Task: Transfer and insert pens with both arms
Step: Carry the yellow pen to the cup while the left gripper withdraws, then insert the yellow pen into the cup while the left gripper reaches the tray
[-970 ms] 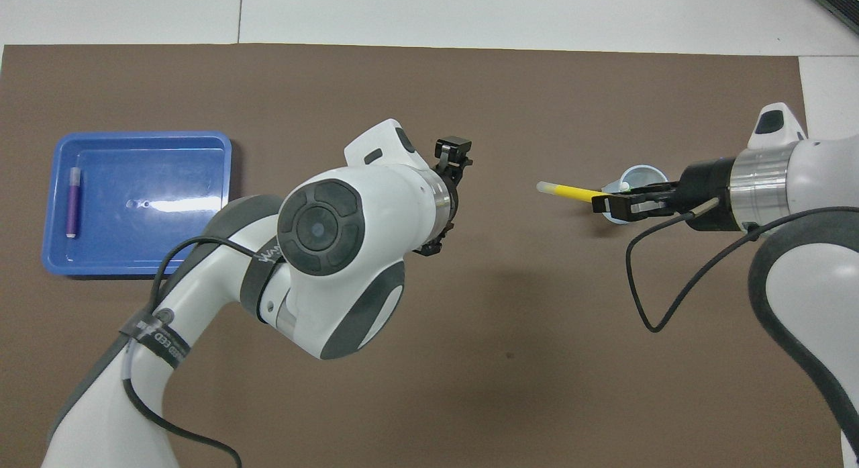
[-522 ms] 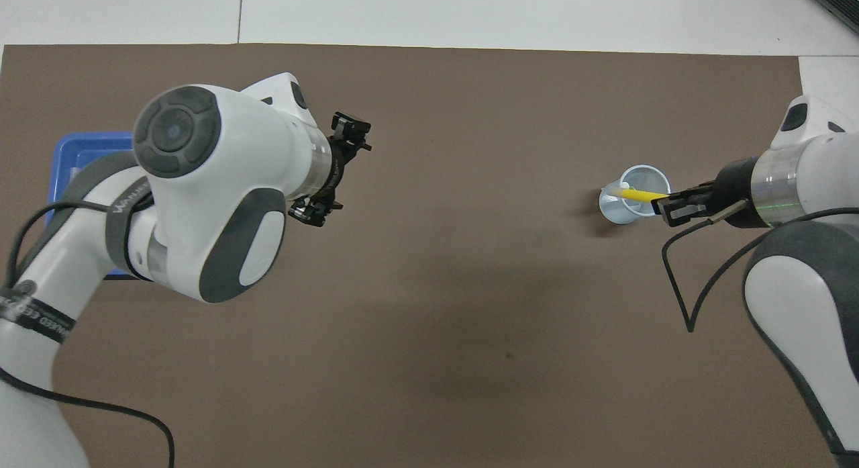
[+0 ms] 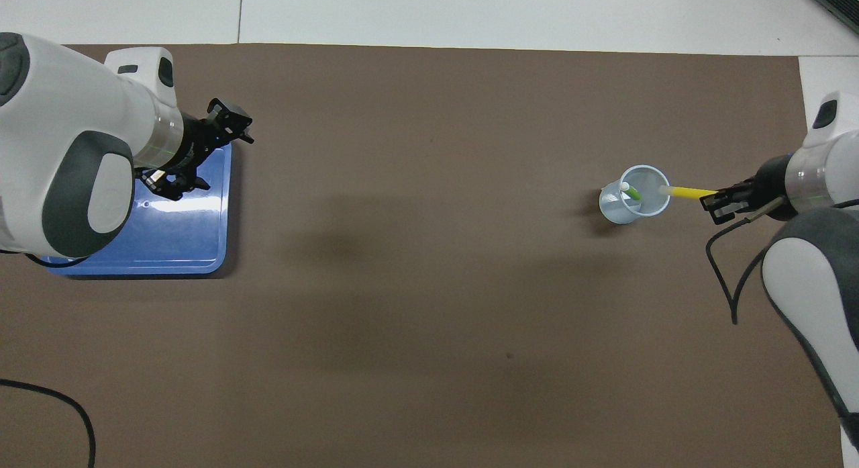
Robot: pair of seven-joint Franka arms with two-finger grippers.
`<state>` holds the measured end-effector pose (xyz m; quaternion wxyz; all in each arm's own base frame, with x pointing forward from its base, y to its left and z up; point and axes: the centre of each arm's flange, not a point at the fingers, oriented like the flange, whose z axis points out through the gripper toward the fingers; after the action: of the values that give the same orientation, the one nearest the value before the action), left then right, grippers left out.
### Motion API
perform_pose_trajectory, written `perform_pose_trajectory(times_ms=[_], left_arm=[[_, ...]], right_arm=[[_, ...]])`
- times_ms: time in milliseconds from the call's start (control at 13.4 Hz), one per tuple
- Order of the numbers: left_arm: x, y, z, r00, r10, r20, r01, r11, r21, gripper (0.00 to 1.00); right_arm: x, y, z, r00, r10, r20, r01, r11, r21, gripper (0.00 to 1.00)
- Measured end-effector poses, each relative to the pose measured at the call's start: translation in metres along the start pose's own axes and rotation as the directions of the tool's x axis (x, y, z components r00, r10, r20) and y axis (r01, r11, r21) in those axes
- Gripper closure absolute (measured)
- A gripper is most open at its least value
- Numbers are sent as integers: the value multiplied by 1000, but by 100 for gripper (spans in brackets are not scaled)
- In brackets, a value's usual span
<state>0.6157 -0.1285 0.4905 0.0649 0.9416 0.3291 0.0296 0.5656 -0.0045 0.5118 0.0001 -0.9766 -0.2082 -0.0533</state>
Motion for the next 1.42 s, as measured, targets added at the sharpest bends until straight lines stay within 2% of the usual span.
perform_pose_trajectory(times_ms=[224,448,746,896,970,1045,1269,1418], left_arm=[[24,-21,-3,976,214,-24,-214,976,30,0],[73,-70,-9,901,433,-34,-430,900,69,0],[111,-112,-15,797,600,-61,-584,793,173,0],[132,-128,-5,746,663,-70,-634,738,231,0],[143,-138,5,727,684,-70,-649,716,255,0],[153,-145,16,718,692,-74,-656,709,260,0],[174,-167,52,725,684,-81,-649,718,253,0],[186,-190,73,744,664,-75,-632,735,246,0]], right_arm=[[9,3,27,1000,-10,16,10,1000,-4,81],[14,7,49,999,-11,37,11,1000,4,81],[17,8,64,999,-13,45,12,1000,9,81],[19,8,72,999,-14,42,14,1000,9,81],[20,8,76,999,-14,40,14,1000,8,78],[20,9,78,999,-13,41,13,1000,9,77],[20,11,78,999,-10,42,9,1000,9,45],[21,12,69,999,-10,53,9,1000,14,20]])
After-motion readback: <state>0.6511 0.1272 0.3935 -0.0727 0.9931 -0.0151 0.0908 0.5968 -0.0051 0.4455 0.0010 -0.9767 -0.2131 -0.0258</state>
